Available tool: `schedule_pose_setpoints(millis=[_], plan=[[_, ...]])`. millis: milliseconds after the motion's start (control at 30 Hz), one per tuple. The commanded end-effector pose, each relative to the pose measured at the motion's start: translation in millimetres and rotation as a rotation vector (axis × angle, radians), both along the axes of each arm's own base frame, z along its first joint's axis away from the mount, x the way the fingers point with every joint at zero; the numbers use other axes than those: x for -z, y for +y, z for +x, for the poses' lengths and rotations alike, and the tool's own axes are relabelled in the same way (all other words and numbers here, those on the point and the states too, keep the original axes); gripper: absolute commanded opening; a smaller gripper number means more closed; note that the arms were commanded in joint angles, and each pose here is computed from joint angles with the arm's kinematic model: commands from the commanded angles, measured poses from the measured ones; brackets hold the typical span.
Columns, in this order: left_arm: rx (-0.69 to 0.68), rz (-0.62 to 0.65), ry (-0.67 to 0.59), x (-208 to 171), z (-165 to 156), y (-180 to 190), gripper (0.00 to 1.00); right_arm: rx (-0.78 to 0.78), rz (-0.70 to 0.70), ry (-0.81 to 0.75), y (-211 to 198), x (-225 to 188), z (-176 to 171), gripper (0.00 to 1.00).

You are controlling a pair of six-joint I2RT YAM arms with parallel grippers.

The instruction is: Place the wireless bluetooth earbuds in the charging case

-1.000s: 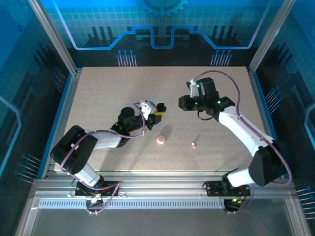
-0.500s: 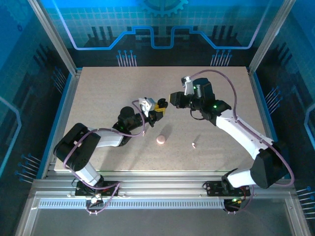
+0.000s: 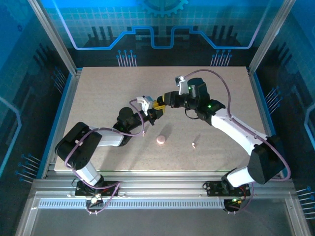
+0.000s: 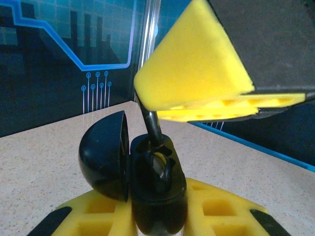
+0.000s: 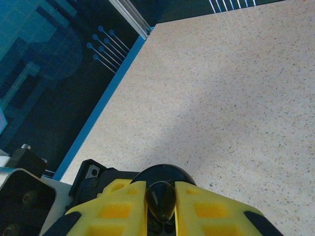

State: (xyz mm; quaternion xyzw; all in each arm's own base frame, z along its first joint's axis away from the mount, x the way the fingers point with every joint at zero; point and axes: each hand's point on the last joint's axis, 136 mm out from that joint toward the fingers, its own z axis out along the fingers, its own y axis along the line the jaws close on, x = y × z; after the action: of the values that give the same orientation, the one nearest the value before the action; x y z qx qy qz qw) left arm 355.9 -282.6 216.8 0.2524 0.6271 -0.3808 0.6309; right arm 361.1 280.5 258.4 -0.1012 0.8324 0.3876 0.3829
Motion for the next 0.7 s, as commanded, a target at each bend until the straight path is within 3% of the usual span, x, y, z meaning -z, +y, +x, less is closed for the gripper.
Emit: schedule_pose_setpoints(millis=[0, 667], plan=[[-0.007, -0.053, -0.033, -12, -2, 1, 0.22, -0.027, 0.046, -0.051, 12, -21, 1, 0.2], [-0.035, -0.071, -0.051, -16, 0, 5, 0.22, -0.045, 0.038, -0.052, 10, -19, -9, 0.2]])
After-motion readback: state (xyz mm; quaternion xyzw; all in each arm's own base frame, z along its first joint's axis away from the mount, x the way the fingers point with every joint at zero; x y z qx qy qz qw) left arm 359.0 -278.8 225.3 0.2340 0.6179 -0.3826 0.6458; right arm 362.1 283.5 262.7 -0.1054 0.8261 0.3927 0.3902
